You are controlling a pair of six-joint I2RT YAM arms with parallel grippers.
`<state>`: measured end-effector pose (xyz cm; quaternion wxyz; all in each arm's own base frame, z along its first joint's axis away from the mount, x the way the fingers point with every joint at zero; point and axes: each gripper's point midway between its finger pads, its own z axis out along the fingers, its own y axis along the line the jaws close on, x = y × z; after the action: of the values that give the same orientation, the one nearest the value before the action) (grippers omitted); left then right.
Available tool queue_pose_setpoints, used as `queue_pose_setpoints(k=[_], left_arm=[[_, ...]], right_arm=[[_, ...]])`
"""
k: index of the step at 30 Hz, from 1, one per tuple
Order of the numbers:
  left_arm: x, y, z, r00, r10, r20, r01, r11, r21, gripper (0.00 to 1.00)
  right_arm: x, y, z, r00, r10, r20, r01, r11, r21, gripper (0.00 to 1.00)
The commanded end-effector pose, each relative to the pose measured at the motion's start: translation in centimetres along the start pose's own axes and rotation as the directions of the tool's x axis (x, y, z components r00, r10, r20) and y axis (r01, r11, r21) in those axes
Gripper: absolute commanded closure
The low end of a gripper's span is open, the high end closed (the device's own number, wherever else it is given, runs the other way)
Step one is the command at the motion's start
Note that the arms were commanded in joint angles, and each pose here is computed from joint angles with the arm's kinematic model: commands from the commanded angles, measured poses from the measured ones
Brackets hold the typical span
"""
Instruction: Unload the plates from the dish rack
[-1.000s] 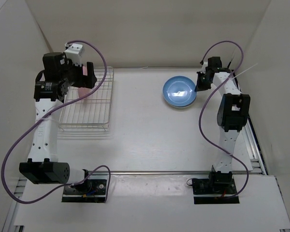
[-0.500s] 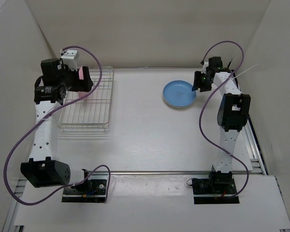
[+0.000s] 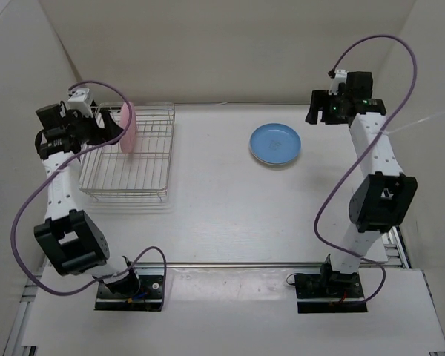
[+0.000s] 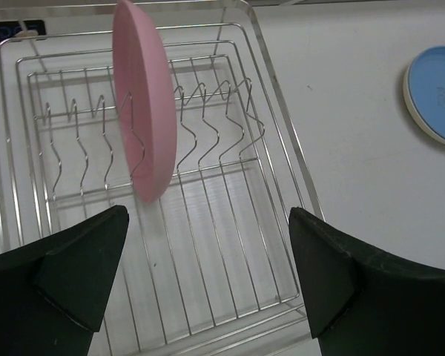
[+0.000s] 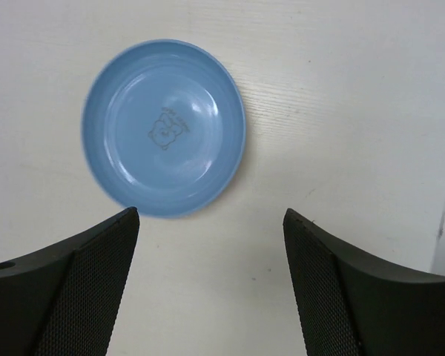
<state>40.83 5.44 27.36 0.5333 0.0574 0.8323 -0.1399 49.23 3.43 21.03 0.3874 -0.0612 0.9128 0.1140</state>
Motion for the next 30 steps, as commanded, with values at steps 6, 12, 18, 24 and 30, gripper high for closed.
queue_pose_setpoints(k=[6, 12, 18, 24, 30], left_arm=[[-2.6, 1.3, 6.1, 0.997, 0.057, 0.051, -0.069, 0.962, 0.263, 0.0], [-2.9, 3.8, 9.2, 0.999, 0.017, 0.041, -0.027, 0.968, 0.25, 0.01], [-2.1, 4.0, 10.4, 0.999, -0.028, 0.022, 0.02, 0.959, 0.284, 0.21], [0.2, 4.2, 11.4, 0.996, -0.076, -0.038, 0.084, 0.947, 0.309, 0.31], [0.9, 4.4, 11.8, 0.994, -0.094, -0.062, 0.108, 0.945, 0.31, 0.31]], right_arm=[[1.7, 3.1, -5.6, 0.996, -0.072, 0.043, 0.077, 0.989, -0.123, 0.18], [2.9, 4.4, -7.2, 0.997, -0.063, 0.051, 0.071, 0.983, -0.166, 0.2], [2.9, 5.0, -7.9, 0.995, -0.073, 0.063, 0.083, 0.982, -0.171, 0.21], [2.9, 5.0, -7.9, 0.995, -0.073, 0.063, 0.083, 0.982, -0.171, 0.21], [2.9, 5.0, -7.9, 0.995, -0.073, 0.063, 0.083, 0.982, -0.171, 0.22]])
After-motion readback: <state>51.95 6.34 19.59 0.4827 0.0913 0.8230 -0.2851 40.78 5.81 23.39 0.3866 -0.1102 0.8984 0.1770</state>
